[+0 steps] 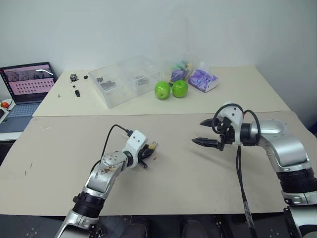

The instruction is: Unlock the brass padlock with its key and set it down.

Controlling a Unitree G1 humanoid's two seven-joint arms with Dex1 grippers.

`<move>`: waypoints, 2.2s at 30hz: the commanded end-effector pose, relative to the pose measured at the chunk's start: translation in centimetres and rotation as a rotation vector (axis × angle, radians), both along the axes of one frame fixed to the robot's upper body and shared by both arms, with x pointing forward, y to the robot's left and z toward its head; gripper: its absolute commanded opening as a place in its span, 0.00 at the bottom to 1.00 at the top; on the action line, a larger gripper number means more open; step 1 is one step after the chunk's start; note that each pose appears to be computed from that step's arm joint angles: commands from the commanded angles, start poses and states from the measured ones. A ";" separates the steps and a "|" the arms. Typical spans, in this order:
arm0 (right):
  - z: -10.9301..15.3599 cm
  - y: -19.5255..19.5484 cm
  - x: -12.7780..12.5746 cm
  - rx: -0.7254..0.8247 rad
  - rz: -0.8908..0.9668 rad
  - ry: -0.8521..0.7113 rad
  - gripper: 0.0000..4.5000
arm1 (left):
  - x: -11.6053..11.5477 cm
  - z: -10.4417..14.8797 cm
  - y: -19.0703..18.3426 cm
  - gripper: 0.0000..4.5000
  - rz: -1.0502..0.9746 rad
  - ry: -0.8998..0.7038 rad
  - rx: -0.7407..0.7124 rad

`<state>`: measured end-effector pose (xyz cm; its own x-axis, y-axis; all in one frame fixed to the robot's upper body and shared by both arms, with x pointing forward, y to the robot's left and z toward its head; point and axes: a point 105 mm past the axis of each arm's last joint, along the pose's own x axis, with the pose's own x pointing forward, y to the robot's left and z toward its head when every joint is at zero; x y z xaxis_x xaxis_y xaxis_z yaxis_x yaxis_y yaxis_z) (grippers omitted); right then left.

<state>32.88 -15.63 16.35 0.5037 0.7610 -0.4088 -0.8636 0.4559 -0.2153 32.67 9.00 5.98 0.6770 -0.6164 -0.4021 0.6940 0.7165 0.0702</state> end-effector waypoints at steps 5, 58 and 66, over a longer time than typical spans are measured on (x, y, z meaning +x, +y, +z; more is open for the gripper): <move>1.3 0.4 -0.5 0.002 0.014 -0.062 1.00 | 0.2 2.8 -1.4 0.17 -0.325 -0.082 0.074; -2.6 7.5 -2.4 0.062 0.302 0.132 1.00 | -1.8 10.8 6.8 0.93 -0.530 -0.171 0.061; -5.5 9.5 -0.6 -0.002 0.239 0.065 1.00 | -3.1 10.2 5.9 0.93 -0.519 -0.179 0.057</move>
